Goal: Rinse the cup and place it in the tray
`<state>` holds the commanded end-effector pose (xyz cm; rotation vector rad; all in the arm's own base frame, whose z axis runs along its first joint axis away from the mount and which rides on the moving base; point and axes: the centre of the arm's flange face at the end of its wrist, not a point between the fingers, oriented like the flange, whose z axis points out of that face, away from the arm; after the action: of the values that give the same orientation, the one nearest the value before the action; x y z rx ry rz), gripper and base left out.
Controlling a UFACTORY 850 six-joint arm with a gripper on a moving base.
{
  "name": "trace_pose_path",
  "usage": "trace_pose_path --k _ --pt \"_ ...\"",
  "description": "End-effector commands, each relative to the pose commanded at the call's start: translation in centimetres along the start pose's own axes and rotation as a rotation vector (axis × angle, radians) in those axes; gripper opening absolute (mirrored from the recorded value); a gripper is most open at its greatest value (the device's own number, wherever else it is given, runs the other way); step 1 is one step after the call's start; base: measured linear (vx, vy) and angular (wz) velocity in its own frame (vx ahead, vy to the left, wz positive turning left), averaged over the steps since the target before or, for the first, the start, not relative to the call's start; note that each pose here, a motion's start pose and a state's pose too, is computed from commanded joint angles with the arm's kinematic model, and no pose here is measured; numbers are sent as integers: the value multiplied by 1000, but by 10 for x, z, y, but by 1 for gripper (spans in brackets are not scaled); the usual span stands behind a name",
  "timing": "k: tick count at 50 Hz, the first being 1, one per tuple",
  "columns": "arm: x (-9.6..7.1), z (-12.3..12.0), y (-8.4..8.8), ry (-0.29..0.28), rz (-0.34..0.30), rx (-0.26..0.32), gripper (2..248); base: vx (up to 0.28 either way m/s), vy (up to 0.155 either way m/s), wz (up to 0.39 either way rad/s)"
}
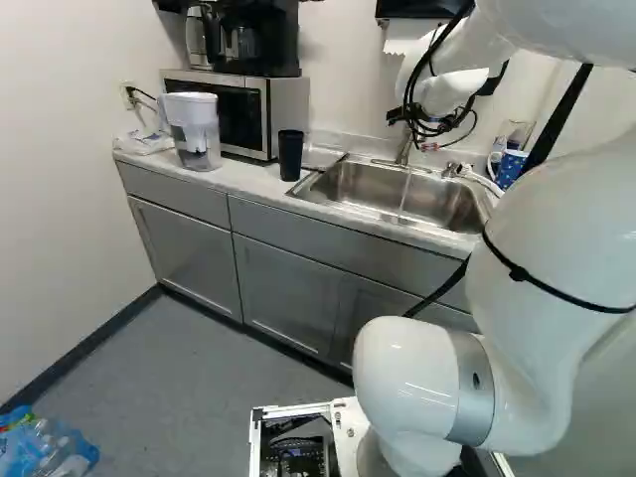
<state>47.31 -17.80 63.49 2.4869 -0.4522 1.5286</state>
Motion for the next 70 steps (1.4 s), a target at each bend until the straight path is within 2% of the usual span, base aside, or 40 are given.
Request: trace_pose_path --k 44,70 --pt "-41 -33 9 -278 11 -16 247 0 0 0" --pt "-44 -36 10 -288 13 -18 247 0 0 0"
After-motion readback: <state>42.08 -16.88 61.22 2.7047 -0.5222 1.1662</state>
